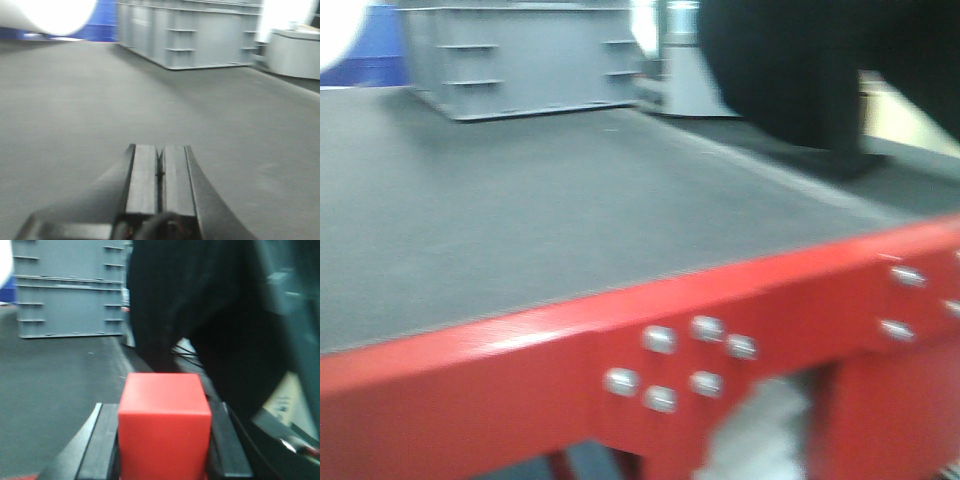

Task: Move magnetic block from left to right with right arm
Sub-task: 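Turn the base and drive up to the table near the grey crates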

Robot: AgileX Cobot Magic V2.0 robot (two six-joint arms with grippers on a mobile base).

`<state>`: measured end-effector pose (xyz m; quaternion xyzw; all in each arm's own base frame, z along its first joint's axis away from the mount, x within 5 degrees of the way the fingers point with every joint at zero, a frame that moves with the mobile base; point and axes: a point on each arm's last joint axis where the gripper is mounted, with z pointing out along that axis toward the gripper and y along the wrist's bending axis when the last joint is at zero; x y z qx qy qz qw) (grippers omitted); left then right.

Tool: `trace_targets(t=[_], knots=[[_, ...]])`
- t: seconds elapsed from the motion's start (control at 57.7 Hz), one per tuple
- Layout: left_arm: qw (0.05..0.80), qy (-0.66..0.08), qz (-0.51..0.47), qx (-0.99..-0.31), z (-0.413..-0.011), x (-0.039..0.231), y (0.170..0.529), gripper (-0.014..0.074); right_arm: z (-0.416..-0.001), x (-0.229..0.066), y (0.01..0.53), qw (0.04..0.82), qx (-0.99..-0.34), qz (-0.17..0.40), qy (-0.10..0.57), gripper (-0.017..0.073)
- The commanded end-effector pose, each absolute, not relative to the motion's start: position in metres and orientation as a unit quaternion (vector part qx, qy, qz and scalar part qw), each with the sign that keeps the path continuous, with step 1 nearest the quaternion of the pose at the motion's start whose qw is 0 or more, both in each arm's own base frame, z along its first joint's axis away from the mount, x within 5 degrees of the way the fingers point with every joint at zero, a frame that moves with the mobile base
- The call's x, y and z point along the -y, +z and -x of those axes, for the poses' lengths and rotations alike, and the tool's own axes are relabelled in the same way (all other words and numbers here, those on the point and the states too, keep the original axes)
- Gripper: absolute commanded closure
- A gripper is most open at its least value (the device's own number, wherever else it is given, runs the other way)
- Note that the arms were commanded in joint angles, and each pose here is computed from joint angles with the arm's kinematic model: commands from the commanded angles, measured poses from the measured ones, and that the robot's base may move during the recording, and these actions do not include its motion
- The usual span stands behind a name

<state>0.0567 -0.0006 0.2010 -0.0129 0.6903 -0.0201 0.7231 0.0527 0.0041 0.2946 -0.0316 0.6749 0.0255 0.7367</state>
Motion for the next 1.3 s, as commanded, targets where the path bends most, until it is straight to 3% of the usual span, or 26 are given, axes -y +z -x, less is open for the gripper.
trace_targets(t=[0.0, 1.282], knots=[[0.752, -0.023, 0.017, -0.659, -0.0557, 0.0001, 0.2064, 0.0720, -0.0502, -0.0038, 0.3119, 0.773, -0.633, 0.035, 0.018, 0.0312], [0.752, -0.023, 0.017, -0.659, -0.0557, 0.0001, 0.2064, 0.0720, -0.0502, -0.0038, 0.3119, 0.773, -0.633, 0.035, 0.018, 0.0312]])
